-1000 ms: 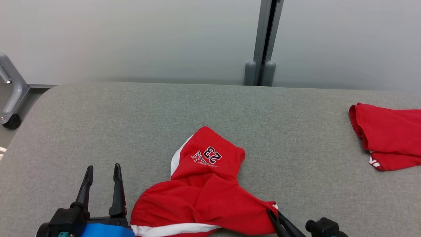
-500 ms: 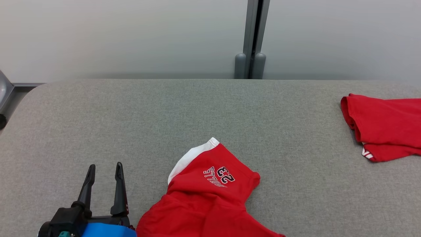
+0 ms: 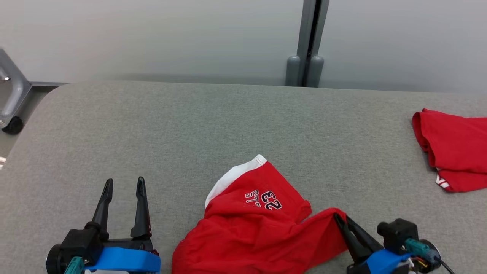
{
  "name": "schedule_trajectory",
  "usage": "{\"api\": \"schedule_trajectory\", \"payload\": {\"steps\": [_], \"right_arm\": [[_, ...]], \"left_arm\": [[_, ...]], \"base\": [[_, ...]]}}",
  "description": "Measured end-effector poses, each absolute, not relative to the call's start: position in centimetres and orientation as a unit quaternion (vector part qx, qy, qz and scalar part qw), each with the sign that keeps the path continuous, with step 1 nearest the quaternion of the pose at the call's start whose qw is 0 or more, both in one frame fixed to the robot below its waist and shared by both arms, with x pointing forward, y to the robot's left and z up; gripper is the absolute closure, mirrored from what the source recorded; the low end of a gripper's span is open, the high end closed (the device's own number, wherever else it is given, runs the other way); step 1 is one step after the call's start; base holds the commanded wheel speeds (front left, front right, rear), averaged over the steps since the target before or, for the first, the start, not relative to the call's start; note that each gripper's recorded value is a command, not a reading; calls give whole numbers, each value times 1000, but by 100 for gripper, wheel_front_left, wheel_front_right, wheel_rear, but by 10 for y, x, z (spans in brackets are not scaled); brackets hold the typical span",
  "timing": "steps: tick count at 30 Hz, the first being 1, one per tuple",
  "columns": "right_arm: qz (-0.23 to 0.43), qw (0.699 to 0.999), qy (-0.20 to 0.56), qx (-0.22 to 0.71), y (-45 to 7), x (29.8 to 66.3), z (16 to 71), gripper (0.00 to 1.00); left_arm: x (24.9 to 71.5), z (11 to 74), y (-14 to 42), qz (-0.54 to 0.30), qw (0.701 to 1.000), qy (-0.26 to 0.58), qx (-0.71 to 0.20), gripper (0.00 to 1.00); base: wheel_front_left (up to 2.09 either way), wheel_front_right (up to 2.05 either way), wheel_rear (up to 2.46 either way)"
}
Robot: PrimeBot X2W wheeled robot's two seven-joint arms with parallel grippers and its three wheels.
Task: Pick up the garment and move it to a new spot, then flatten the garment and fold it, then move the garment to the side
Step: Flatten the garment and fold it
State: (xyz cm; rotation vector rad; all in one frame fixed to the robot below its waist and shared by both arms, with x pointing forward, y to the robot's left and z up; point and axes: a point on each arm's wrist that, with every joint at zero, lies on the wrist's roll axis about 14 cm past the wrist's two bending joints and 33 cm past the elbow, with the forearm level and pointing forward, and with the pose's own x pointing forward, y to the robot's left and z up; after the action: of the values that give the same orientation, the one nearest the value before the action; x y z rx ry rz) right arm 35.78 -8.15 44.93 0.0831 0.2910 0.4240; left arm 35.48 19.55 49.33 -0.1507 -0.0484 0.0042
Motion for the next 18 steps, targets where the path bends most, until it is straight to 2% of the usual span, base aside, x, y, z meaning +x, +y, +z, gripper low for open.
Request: {"api": "schedule_trajectory", "payload": {"steps": [13, 14, 15, 18], "right_arm": [[203, 963, 173, 40, -61, 433, 413, 100], [204, 963, 173, 39, -59, 435, 411, 62], [204, 963, 169, 41, -58, 437, 411, 0], [199, 966, 159, 49, -58, 437, 411, 0]], "left_arm": [[346, 485, 213, 34, 996, -11, -79, 0], [346, 484, 214, 36, 996, -10, -78, 0], [346, 483, 214, 36, 996, -8, -78, 0], [348, 483, 213, 34, 996, -7, -78, 0]], "base": [[0, 0, 0], [0, 0, 0], [0, 0, 0], [0, 0, 0]]}}
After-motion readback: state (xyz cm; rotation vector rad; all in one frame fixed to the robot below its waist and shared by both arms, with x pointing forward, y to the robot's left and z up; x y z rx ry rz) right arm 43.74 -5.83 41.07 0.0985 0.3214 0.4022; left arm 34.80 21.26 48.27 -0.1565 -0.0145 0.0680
